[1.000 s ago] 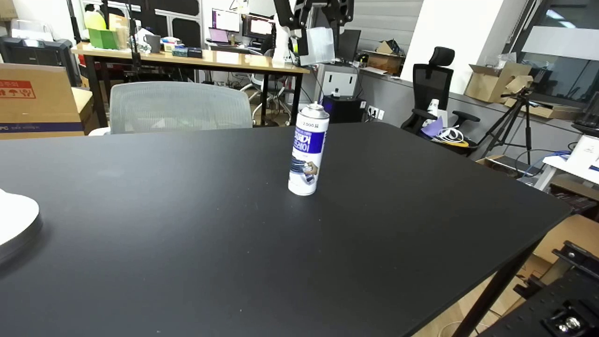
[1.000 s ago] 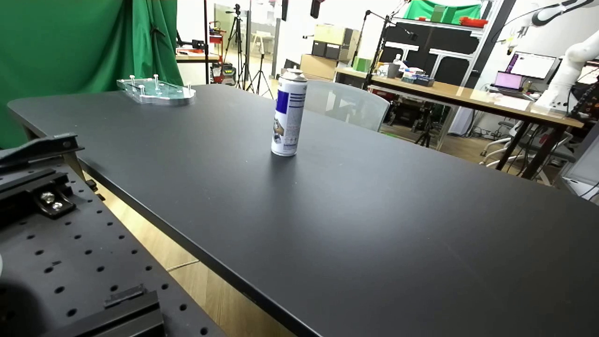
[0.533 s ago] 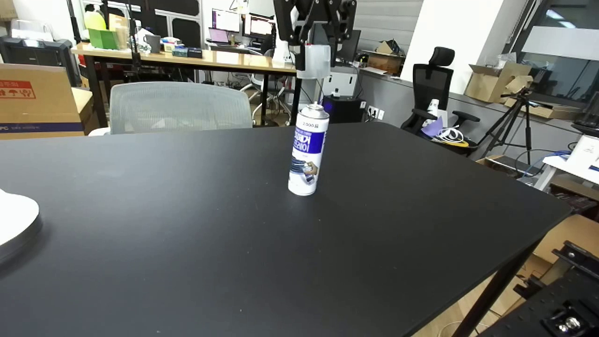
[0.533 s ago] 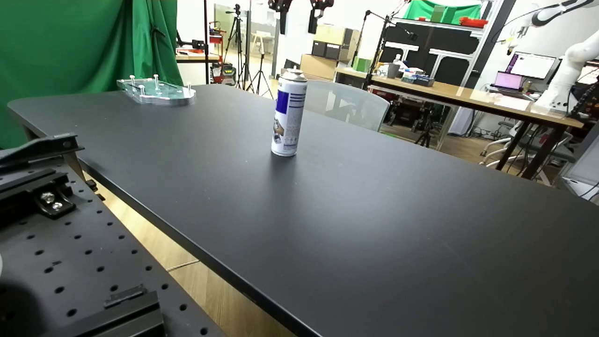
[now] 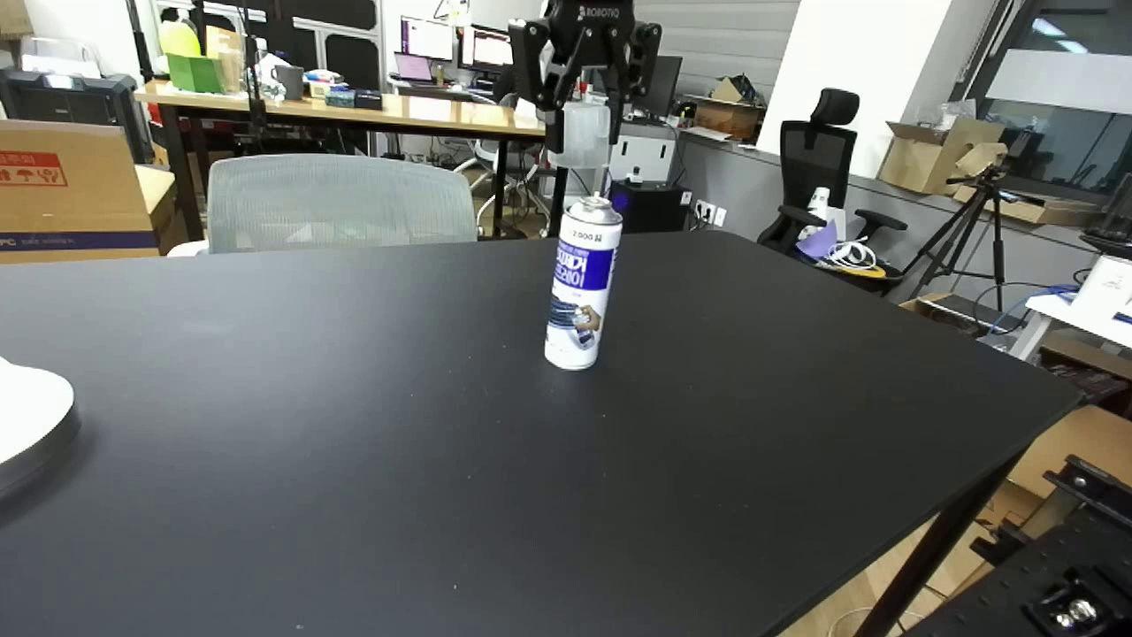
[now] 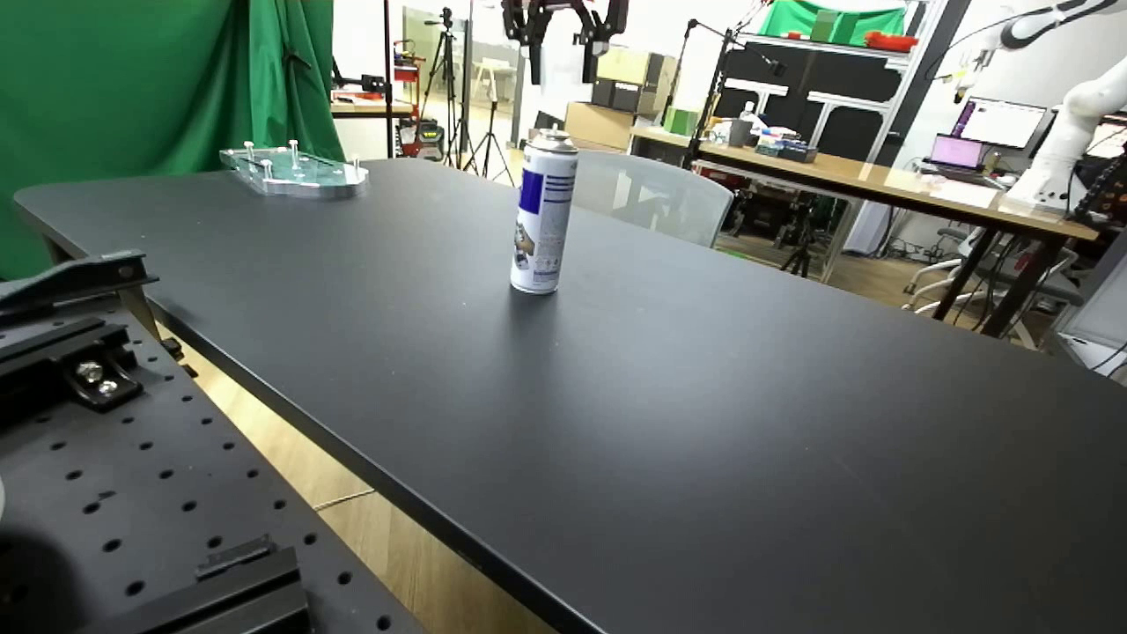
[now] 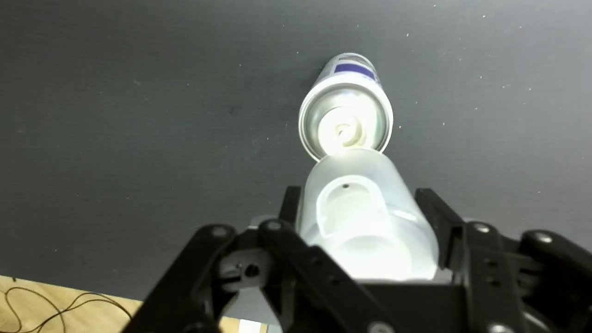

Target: Put the lid on the spray can

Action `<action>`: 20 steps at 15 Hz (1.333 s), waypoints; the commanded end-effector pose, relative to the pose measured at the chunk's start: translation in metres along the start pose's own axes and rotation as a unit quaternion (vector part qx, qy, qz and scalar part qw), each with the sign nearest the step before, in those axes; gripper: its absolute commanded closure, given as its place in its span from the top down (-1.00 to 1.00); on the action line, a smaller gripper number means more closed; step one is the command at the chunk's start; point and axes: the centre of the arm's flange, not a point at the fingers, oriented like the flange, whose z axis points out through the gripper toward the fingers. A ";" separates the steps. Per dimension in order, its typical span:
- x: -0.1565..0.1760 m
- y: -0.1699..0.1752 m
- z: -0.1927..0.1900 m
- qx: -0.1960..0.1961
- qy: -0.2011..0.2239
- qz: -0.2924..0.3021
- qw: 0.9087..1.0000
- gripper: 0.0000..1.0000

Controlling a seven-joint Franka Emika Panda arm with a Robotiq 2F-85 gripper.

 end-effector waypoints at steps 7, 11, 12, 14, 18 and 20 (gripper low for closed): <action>-0.029 0.005 0.004 -0.001 0.000 0.040 0.999 -0.23; -0.037 0.007 0.002 0.001 -0.006 0.046 0.999 -0.23; -0.039 0.007 0.002 0.002 -0.008 0.048 0.999 -0.23; -0.043 0.009 0.005 0.003 -0.010 0.054 0.998 -0.23; -0.049 0.012 0.014 0.007 -0.017 0.067 0.998 -0.23; -0.049 0.013 0.019 0.011 -0.018 0.076 0.997 -0.23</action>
